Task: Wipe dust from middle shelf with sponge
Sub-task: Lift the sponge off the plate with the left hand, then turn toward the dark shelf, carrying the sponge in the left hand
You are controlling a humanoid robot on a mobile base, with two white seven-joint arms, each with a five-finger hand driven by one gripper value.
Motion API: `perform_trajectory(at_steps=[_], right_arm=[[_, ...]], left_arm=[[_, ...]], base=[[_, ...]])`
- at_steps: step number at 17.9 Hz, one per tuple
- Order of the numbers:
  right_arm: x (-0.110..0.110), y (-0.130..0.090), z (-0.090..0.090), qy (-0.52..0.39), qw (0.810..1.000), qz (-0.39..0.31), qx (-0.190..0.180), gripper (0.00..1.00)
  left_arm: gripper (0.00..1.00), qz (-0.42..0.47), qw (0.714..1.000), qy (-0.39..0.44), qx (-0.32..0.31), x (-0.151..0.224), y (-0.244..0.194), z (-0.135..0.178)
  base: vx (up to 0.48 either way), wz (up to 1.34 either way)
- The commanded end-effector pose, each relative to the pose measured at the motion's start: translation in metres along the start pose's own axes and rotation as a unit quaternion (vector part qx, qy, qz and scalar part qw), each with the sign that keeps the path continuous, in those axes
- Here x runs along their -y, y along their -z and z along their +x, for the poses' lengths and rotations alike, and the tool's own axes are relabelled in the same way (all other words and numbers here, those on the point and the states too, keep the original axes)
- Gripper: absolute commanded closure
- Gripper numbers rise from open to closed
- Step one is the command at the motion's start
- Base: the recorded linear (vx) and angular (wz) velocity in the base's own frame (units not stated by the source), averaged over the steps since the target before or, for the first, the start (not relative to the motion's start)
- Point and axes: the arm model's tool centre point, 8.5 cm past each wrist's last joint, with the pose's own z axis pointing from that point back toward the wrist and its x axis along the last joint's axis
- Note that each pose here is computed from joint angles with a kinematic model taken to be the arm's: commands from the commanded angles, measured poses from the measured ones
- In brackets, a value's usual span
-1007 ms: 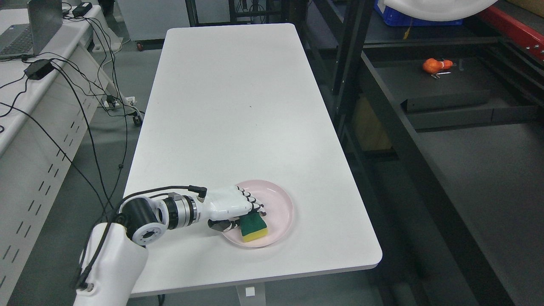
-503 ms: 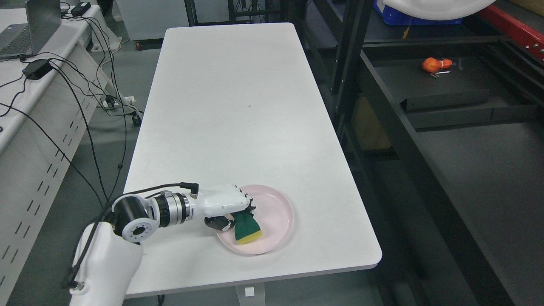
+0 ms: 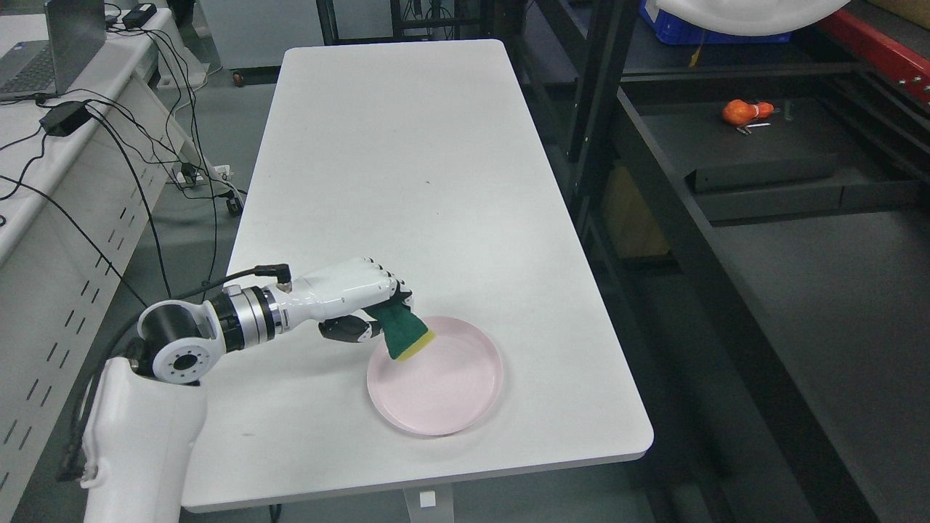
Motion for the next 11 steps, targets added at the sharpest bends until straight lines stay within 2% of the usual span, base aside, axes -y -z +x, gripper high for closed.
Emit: perform_trajectory(at_steps=[1, 7, 11], right_arm=[[0.010, 0.001, 0.002, -0.002, 1.000, -0.007, -0.025, 0.00], [0.010, 0.001, 0.002, -0.002, 1.000, -0.007, -0.025, 0.00], [0.010, 0.001, 0.002, -0.002, 1.000, -0.007, -0.025, 0.00]], left_arm=[[0.97, 0.084, 0.996, 0.012, -0.002, -0.040, -0.023, 0.005], [0.97, 0.088, 0.996, 0.015, 0.031, -0.041, 0.000, 0.028], [0.97, 0.081, 0.996, 0.016, 0.038, -0.038, 0.005, 0.031]], base=[[0.000, 0.00], [-0.073, 0.01], [-0.147, -0.19]])
